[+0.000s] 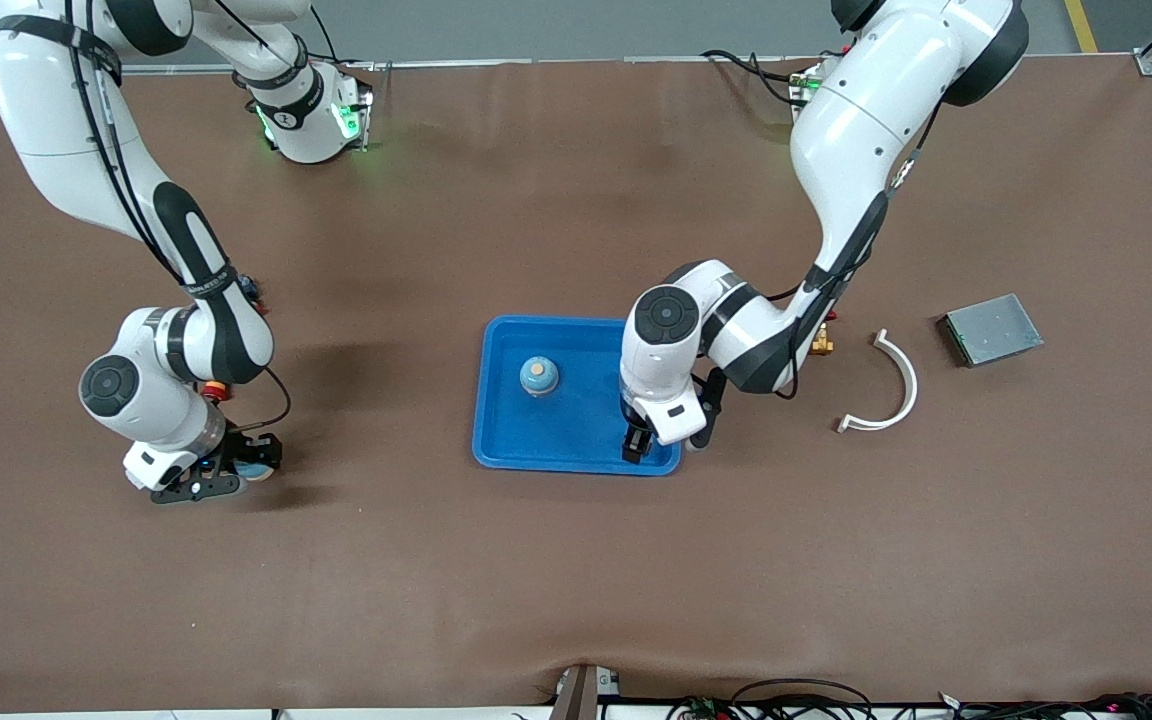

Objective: Place electrolytic capacitor and blue bell in tray
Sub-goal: 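Withdraw the left gripper from the tray while the right gripper lifts the bell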

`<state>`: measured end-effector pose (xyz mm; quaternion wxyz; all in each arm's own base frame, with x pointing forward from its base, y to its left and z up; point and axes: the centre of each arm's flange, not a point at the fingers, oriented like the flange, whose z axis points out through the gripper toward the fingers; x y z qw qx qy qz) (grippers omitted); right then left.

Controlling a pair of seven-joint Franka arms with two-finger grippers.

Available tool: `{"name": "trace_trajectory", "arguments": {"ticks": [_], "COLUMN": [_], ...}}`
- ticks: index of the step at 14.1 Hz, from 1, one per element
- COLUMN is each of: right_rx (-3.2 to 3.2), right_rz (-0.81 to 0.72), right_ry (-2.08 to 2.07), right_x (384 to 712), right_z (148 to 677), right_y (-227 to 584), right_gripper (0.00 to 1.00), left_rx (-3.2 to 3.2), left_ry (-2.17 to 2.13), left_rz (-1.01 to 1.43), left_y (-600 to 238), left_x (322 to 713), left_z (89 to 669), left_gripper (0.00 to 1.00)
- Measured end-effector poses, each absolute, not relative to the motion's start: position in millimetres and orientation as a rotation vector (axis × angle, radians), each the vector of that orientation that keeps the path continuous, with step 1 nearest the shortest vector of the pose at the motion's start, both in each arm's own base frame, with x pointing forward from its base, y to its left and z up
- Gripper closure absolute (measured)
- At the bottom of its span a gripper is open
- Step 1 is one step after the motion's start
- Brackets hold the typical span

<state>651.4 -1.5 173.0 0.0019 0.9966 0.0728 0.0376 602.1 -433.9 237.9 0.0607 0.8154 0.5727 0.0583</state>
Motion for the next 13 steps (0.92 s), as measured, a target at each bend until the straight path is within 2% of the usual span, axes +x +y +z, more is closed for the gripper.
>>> {"name": "trace_trajectory", "arguments": {"ticks": [1,2,7,13], "right_rx": [3.137,3.147,3.169,3.163], "right_rz": [0.107,0.098,0.094,0.026], "right_ry": [0.199,0.163,-0.002,-0.218], "right_x": [651,652,654,654], "right_z": [173,174,189,231], "right_y": [10,24,114,221], "right_gripper": [0.35,0.35,0.35,0.35], "left_rx": [2.454,2.445,2.446,2.699], "left_ry": [1.723,1.709,1.562,1.296], "left_rz": [0.204,0.239,0.422,0.428], "left_y": [-429,-419,-350,-273], "left_x": [610,620,660,668], "left_z": [253,272,391,469], "left_gripper": [0.01,0.0,0.0,0.0]}}
